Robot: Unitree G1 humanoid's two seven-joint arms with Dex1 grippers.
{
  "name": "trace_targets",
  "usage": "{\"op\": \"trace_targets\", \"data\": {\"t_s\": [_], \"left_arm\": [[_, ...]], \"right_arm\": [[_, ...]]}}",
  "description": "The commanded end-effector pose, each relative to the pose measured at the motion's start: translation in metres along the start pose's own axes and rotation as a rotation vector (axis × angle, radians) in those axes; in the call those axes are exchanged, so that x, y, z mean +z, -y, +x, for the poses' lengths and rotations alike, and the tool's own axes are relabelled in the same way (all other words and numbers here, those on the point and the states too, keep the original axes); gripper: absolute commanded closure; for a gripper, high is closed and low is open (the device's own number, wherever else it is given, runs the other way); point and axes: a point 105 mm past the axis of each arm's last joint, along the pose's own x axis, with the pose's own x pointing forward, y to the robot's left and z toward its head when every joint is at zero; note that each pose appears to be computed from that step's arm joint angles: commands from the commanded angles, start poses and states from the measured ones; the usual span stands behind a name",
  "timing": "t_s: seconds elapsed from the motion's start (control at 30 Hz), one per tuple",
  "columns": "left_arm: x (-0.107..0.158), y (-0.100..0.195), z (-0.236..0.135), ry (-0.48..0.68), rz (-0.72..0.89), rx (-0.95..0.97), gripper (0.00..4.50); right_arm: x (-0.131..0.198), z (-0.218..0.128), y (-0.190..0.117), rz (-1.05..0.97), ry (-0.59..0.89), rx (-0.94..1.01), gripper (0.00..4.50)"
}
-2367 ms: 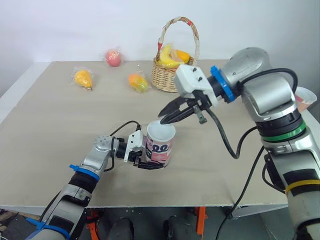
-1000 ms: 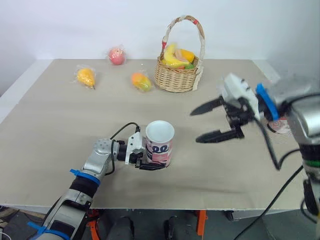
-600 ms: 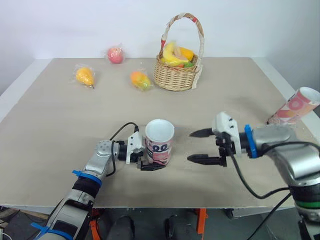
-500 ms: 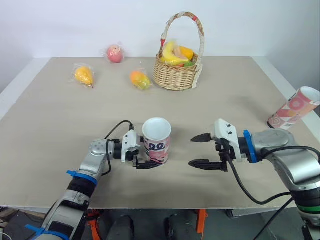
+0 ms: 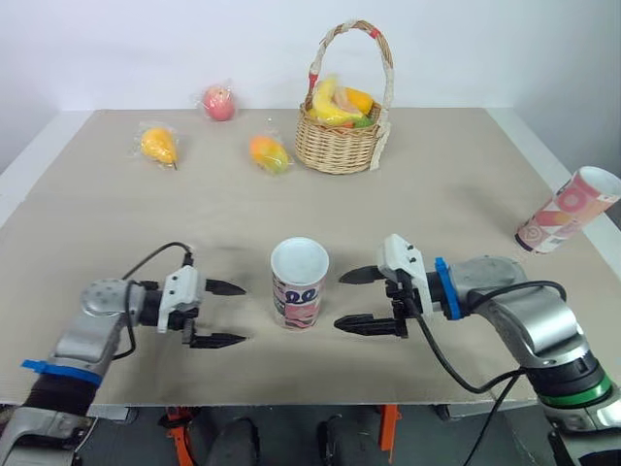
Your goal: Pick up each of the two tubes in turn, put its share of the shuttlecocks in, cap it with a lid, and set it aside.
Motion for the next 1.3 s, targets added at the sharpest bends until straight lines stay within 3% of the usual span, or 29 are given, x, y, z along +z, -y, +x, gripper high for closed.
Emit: {"op": "trace_targets", "data": {"t_s": [0.03,0.13,0.23,0.47,0.7,0.8,0.83,0.87,0.93,1.1,1.3], "left_arm": [[0.043,-0.009,-0.027,0.102,0.05,0.106,0.07],[0.081,-0.006,-0.036,0.221,0.044,0.137,0.07],[0.1,0.0,-0.037,0.264,0.064,0.153,0.07],[0.118,0.014,-0.035,0.271,0.067,0.153,0.07],[0.114,0.022,-0.032,0.242,0.061,0.149,0.07],[0.116,0.022,-0.029,0.266,0.068,0.14,0.0],[0.117,0.023,-0.029,0.274,0.07,0.134,0.0],[0.118,0.022,-0.028,0.284,0.074,0.133,0.0],[0.118,0.019,-0.024,0.298,0.077,0.131,0.0],[0.118,-0.005,0.004,0.371,0.043,0.096,0.0],[0.141,-0.042,0.06,0.373,0.092,0.079,0.0]], "right_arm": [[0.009,0.007,-0.001,-0.067,0.034,0.023,0.0],[0.018,0.018,0.0,-0.083,0.081,0.059,0.0],[0.022,0.027,0.003,-0.099,0.1,0.068,0.0],[0.025,0.042,0.004,-0.118,0.129,0.123,0.0],[0.031,0.054,0.0,-0.115,0.177,0.201,0.0],[0.032,0.056,0.004,-0.108,0.183,0.196,0.62],[0.033,0.055,0.005,-0.108,0.188,0.199,1.12],[0.034,0.054,0.006,-0.1,0.195,0.193,1.33],[0.034,0.05,0.01,-0.094,0.197,0.163,1.8],[0.039,0.017,0.028,-0.052,0.245,0.038,1.8],[0.035,-0.068,0.092,0.042,0.34,-0.469,1.8]]}}
